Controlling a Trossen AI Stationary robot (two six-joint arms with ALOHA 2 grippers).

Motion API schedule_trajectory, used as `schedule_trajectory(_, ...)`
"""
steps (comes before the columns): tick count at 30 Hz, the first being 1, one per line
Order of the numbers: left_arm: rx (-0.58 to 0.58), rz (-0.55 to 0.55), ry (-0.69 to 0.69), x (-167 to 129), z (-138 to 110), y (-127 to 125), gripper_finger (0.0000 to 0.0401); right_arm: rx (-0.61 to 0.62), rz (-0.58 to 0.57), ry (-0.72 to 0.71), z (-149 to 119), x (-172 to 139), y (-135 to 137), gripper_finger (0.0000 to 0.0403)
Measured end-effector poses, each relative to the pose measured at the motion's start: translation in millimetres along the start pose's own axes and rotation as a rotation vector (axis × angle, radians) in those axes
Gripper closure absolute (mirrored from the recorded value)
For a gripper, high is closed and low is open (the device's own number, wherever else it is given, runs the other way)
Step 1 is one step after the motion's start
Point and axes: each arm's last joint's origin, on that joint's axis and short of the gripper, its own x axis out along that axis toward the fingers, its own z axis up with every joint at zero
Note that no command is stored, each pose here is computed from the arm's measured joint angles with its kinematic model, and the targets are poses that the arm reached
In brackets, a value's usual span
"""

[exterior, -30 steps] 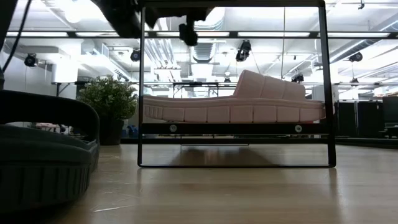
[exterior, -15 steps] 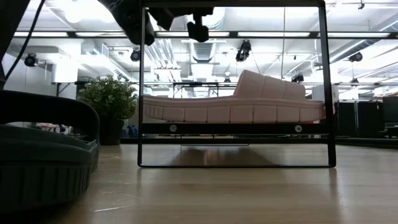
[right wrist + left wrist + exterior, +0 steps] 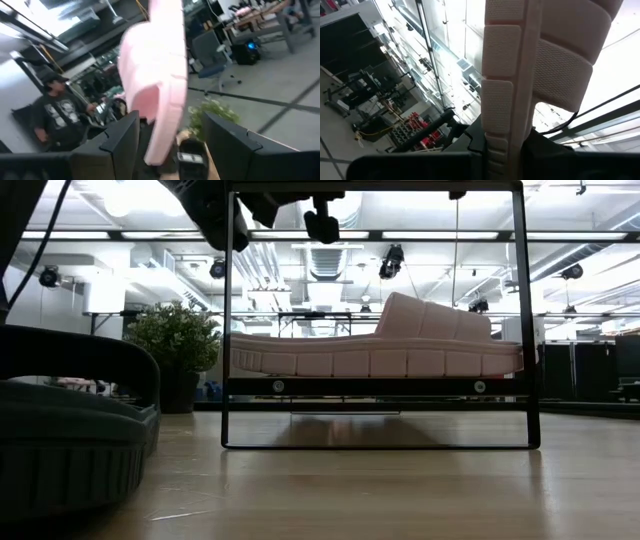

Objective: Pick and place slides into the shelf
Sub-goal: Put the pink slide on the shelf

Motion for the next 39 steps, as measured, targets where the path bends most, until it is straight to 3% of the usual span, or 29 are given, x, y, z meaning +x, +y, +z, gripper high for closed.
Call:
schedule_trajectory(16,0.004,-0.007,0.015,-1,-1,0,0.0376,-0.021,-0.008,0.100,-18,39,-2,0.0197)
schedule_trajectory(32,-0.024,-0.019,0.018,-1,0,0,0.0377,-0.094,-0.055,0.089,-5,56,-4,0.0198)
schedule_trajectory(39,-0.024,-0.026,0.024,-1,0,-1,0.0377,-0.112,-0.067,0.086,-4,56,-8,0.0228)
